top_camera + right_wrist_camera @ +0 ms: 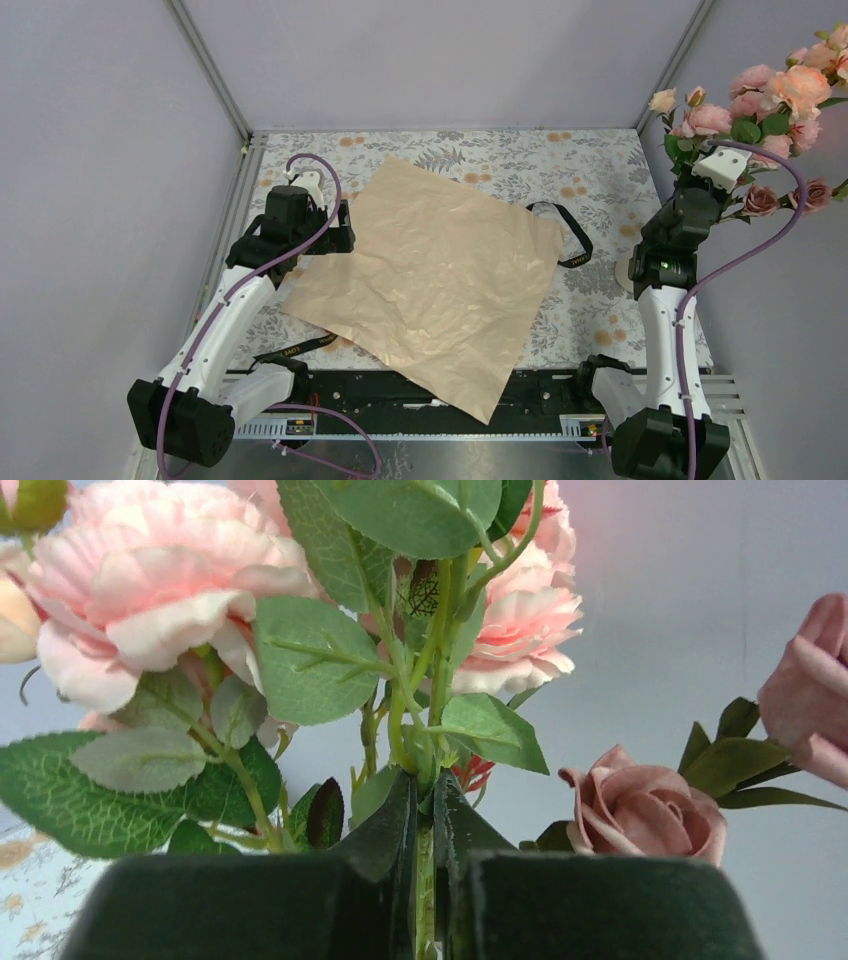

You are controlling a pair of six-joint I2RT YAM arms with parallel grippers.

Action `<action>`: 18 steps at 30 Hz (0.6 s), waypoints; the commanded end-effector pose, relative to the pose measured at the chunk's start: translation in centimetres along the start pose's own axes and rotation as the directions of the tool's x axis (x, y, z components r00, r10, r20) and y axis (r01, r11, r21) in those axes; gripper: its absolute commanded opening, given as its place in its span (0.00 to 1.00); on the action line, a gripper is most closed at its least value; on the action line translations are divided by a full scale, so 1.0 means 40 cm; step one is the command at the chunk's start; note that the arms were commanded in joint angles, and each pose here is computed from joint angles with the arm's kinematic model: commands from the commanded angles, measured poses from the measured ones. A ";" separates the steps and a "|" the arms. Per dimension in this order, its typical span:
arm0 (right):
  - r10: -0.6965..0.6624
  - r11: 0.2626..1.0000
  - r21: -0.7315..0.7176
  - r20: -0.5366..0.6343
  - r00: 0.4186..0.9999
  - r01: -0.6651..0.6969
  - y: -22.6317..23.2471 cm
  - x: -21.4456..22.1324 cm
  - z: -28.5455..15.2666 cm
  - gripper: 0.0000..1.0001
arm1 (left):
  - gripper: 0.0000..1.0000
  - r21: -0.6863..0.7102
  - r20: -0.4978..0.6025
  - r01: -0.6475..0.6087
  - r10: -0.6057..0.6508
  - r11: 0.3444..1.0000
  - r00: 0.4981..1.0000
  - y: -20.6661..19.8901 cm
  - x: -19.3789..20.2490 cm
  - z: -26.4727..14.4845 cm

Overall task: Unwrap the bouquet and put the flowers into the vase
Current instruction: Insert the fake flower into the vase.

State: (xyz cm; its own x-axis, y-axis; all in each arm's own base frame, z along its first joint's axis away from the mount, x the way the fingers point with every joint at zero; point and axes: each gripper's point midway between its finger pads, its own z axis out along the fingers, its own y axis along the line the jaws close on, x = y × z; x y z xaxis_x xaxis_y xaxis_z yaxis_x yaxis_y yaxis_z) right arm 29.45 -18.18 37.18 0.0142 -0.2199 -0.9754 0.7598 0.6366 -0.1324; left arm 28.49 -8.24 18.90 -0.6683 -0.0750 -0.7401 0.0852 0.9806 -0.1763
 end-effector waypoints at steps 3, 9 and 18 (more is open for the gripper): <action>0.038 0.998 -0.053 0.064 0.997 -0.035 0.009 -0.009 -0.023 0.00 | 0.99 0.024 0.058 0.000 -0.001 1.000 0.998 -0.009 -0.039 0.000; 0.025 0.997 -0.080 0.031 0.999 -0.023 0.024 0.055 -0.039 0.00 | 0.99 0.048 0.055 0.002 -0.005 0.999 0.998 -0.019 -0.036 -0.002; 0.065 0.990 -0.119 -0.046 0.997 -0.070 0.051 0.132 -0.062 0.00 | 0.99 0.062 0.052 0.004 -0.007 0.998 0.999 -0.024 -0.032 -0.003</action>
State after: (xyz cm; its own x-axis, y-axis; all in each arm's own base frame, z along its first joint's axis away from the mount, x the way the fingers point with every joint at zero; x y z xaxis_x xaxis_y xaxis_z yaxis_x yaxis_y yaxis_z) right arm 29.71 -16.69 31.04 -0.0401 -0.1836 -0.9822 0.6796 0.7156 -0.1615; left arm 28.39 -8.66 18.90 -0.6728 -0.0774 -0.7358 0.1041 0.9747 -0.1977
